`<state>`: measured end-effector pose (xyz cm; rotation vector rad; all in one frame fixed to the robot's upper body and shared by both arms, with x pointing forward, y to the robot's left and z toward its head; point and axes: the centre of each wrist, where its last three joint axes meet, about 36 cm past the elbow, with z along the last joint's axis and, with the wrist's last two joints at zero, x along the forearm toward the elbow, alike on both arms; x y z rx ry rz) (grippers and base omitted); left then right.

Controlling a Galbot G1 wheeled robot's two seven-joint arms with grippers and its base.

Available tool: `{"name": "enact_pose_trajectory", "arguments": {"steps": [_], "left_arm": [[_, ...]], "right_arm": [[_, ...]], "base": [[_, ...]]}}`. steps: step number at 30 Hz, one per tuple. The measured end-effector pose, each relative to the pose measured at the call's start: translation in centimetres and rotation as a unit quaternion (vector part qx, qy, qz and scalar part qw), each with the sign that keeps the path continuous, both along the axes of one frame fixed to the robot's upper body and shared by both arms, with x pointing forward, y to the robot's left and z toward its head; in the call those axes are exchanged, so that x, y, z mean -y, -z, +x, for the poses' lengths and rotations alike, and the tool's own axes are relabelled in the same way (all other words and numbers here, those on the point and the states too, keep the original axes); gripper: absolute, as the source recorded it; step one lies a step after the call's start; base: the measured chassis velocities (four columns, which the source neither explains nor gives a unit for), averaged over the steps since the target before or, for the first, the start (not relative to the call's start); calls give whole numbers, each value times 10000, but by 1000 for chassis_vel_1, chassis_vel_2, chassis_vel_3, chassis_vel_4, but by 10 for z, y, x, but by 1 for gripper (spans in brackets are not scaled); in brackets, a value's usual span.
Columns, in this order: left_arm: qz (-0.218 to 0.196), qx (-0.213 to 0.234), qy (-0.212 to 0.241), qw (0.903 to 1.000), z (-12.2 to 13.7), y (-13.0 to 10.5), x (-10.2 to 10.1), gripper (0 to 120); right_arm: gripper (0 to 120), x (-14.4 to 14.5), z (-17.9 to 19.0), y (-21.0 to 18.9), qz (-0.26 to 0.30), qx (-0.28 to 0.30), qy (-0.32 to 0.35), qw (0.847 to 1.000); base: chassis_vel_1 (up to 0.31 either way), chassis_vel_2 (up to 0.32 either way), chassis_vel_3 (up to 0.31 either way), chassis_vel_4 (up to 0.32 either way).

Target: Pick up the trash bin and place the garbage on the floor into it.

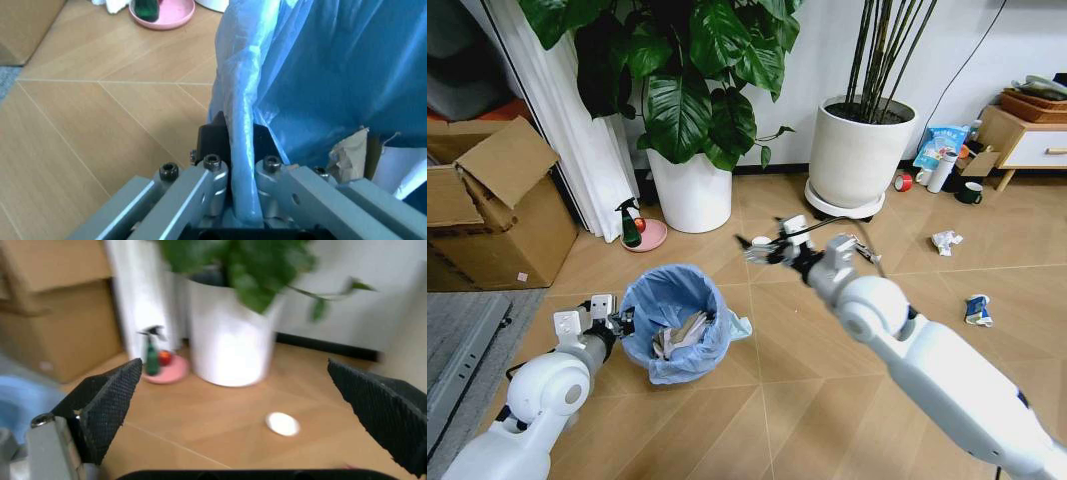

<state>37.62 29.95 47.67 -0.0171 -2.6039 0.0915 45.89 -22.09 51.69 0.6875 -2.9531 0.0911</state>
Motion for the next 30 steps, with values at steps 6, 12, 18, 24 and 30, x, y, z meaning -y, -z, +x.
{"name": "enact_pose_trajectory", "arguments": {"steps": [6,12,18,24,30], "left_arm": [[131,110,-53,9998,-3,-2,0,0],[250,179,-133,9994,-5,-1,-1,0],[262,223,-131,9993,-7,-4,-1,0],[237,244,-88,9994,-10,-6,4,0],[246,257,-61,9993,-12,-7,5,0]], "right_arm": [[100,37,-19,23,-238,-99,525,9983],[100,71,-55,46,-480,-200,878,9948],[100,85,-79,61,-540,-284,1030,9928],[100,94,-95,68,-683,-262,1057,9917],[100,91,-99,70,-681,-240,1053,9918]], "base": [[0,0,0,0],[0,0,0,0],[0,0,0,0],[0,0,0,0],[0,0,0,0]]}}
